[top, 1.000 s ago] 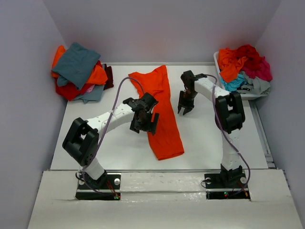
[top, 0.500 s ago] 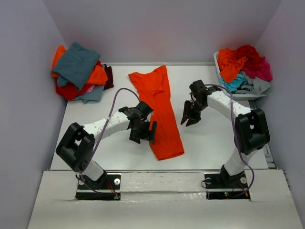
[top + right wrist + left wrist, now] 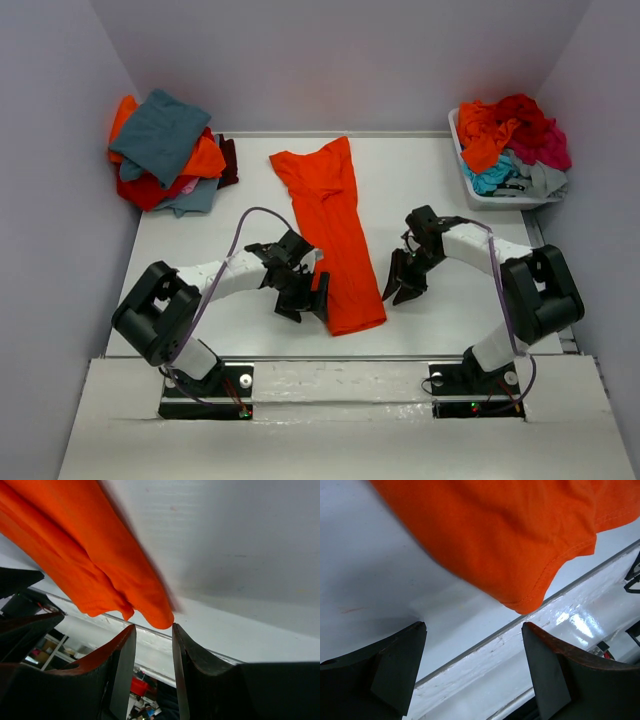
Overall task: Fold and stack the t-shirts
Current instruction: Grab the bottom of the folded rectangular tshirt with both arms
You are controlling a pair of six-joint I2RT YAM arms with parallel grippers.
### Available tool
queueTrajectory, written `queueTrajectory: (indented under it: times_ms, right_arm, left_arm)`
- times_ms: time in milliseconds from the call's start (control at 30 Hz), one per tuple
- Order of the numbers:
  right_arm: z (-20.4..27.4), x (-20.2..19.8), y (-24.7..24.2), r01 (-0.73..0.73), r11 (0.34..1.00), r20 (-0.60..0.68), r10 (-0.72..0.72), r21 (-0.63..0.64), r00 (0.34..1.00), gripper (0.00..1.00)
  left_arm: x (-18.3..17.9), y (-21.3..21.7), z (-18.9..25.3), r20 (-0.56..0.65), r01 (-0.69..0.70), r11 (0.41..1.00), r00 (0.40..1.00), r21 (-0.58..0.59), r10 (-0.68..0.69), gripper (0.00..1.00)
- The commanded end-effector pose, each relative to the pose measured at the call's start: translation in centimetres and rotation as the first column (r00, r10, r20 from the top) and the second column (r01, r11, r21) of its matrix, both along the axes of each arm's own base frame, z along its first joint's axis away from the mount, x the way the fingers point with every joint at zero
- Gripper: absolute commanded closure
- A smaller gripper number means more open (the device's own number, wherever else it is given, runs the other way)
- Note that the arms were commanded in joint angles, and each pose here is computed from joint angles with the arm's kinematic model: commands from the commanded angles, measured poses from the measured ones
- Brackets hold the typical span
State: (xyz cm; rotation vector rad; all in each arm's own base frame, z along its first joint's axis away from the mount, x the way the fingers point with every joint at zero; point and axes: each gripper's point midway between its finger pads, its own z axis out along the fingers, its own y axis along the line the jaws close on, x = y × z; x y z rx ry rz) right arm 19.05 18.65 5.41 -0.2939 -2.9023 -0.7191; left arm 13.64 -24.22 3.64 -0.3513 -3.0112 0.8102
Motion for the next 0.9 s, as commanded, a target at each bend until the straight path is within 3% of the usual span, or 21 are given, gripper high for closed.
queueTrajectory:
  times_ms: [0, 400, 867]
  right_arm:
    - [0.6, -0.7, 1.3, -0.007, 0.995, 0.022, 0.005, 0.097, 1.0, 0.59]
    - [0.5, -1.7, 1.8, -0.042, 0.99, -0.006, 0.043, 0.134, 0.999, 0.59]
    - [-0.2, -3.3, 1.8, -0.047, 0.988, -0.077, 0.059, 0.146, 0.995, 0.59]
  left_arm:
    - [0.0, -1.8, 1.6, 0.027, 0.014, 0.991, 1.0, -0.132, -0.011, 0.11]
    - [0.9, -3.8, 1.2, 0.028, 0.019, 0.977, 1.0, -0.214, -0.013, 0.11]
    - [-0.1, -2.7, -0.8, -0.012, 0.014, 0.986, 1.0, -0.166, -0.016, 0.11]
